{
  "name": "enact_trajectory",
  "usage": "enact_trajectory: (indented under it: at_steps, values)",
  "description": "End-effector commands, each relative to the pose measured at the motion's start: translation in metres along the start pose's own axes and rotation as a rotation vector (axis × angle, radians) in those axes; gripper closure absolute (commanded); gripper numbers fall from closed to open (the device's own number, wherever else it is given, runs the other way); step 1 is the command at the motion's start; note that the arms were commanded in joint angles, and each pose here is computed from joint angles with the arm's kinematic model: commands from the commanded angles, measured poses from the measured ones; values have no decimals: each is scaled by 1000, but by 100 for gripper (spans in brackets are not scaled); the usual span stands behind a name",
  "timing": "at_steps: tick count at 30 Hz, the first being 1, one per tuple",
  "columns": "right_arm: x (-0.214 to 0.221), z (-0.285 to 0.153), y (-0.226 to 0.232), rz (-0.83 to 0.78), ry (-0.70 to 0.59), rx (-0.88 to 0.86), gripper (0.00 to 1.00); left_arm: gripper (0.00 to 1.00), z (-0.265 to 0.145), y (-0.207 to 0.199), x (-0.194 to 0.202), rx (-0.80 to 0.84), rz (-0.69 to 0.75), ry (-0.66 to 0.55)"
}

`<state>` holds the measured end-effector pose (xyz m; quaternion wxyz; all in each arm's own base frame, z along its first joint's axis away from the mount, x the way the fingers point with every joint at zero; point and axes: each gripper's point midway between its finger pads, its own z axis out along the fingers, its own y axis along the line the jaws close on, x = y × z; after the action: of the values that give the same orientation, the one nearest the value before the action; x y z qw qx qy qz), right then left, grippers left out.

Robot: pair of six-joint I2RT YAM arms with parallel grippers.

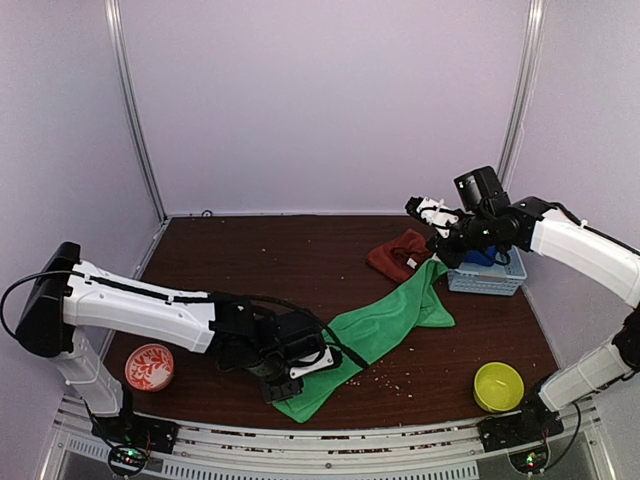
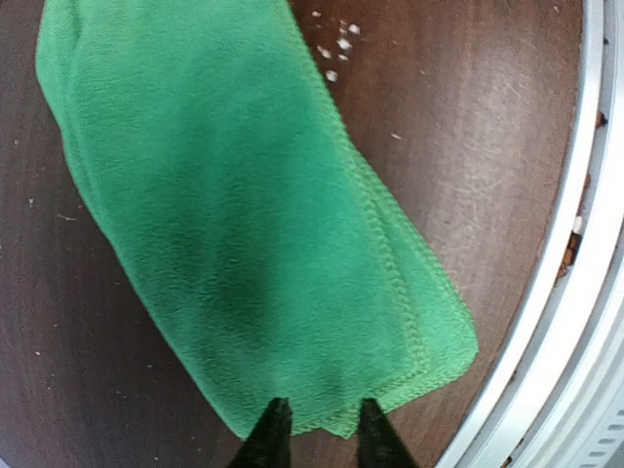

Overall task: Roll the towels
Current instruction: Pick up the towel from the center of the board.

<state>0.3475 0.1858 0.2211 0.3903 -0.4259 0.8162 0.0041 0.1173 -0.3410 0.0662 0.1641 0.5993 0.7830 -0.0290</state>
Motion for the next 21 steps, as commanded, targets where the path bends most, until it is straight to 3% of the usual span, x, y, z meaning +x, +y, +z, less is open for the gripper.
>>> enact_trajectory:
  at_steps: [1, 6, 12, 21]
  values:
    - [-8, -1, -6, 18, -26, 12, 100, 71, 12, -29, 5, 82, 92, 14]
    - [-5, 0, -5, 16, -18, 14, 100, 63, 11, -30, 0, 84, 127, 6]
    - [-3, 1, -5, 15, -15, 16, 100, 67, 28, -34, 11, 99, 152, 57]
    - [-3, 4, -3, 18, -13, 5, 100, 64, 43, -32, 22, 70, 182, 108]
